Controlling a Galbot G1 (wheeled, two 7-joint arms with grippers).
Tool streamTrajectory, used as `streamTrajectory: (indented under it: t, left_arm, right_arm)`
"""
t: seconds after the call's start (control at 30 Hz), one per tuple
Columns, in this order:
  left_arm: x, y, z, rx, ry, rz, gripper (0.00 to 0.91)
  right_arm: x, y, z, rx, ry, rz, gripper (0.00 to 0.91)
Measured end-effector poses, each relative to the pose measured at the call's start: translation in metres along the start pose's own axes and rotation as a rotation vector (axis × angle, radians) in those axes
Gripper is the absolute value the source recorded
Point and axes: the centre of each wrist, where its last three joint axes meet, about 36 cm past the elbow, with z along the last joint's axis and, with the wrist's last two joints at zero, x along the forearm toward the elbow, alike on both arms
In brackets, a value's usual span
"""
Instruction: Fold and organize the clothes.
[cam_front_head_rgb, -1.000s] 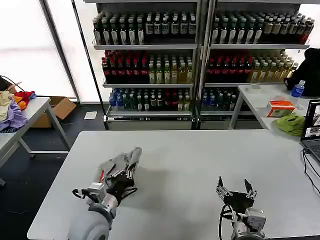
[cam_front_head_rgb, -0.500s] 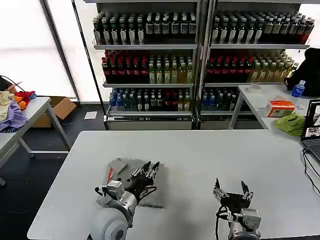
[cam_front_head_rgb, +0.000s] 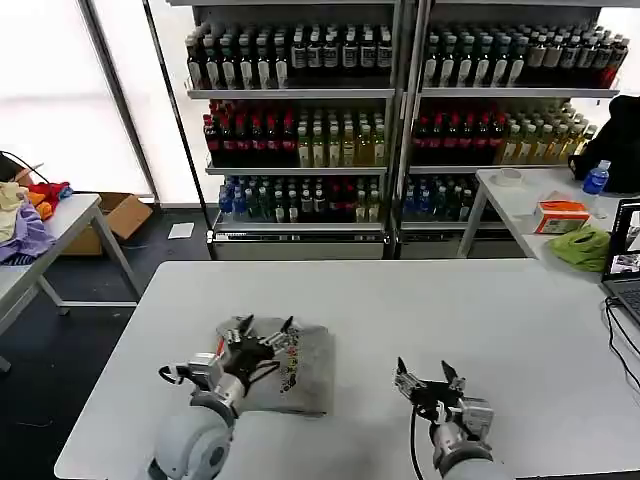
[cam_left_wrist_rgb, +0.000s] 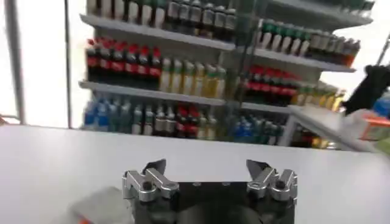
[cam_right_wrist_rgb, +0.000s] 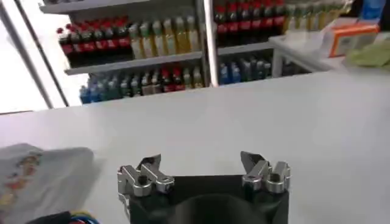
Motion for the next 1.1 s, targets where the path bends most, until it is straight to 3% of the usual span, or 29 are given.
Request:
streamTrajectory:
  t: [0.23, 0.33, 0.43, 0.57, 0.87, 0.9, 0.93, 0.97, 1.1]
  left_arm:
    - [0.007, 0.035, -0.012, -0.088, -0.025, -0.127, 0.907]
    - [0.010, 0.046, -0.014, -0.110, -0.029, -0.168, 0.907]
    - [0.013, 0.055, -0.016, -0.125, -0.032, -0.201, 0.907]
    - [0.016, 0.064, -0.017, -0.139, -0.031, -0.235, 0.907]
    - [0.021, 0.073, -0.019, -0.151, -0.028, -0.270, 0.907]
    - [0.021, 0.074, -0.019, -0.152, -0.028, -0.272, 0.907]
    - [0.021, 0.074, -0.019, -0.152, -0.028, -0.274, 0.907]
    - [0.021, 0.074, -0.019, -0.152, -0.027, -0.275, 0.907]
    - [0.021, 0.075, -0.019, -0.150, -0.026, -0.281, 0.907]
  right_arm:
    - [-0.035, 0.021, -0.003, -0.042, 0.046, -0.120, 0.907]
    - [-0.050, 0.031, -0.003, -0.051, 0.067, -0.158, 0.786]
    - [-0.063, 0.043, -0.002, -0.056, 0.086, -0.190, 0.756]
    - [-0.077, 0.058, 0.000, -0.057, 0.109, -0.225, 0.786]
    - [-0.095, 0.087, 0.010, -0.062, 0.165, -0.279, 0.756]
    - [-0.096, 0.090, 0.012, -0.061, 0.172, -0.282, 0.534]
    - [-0.097, 0.092, 0.014, -0.059, 0.178, -0.285, 0.383]
    - [-0.098, 0.095, 0.016, -0.057, 0.183, -0.286, 0.030]
    - [-0.100, 0.101, 0.020, -0.050, 0.193, -0.293, 0.000]
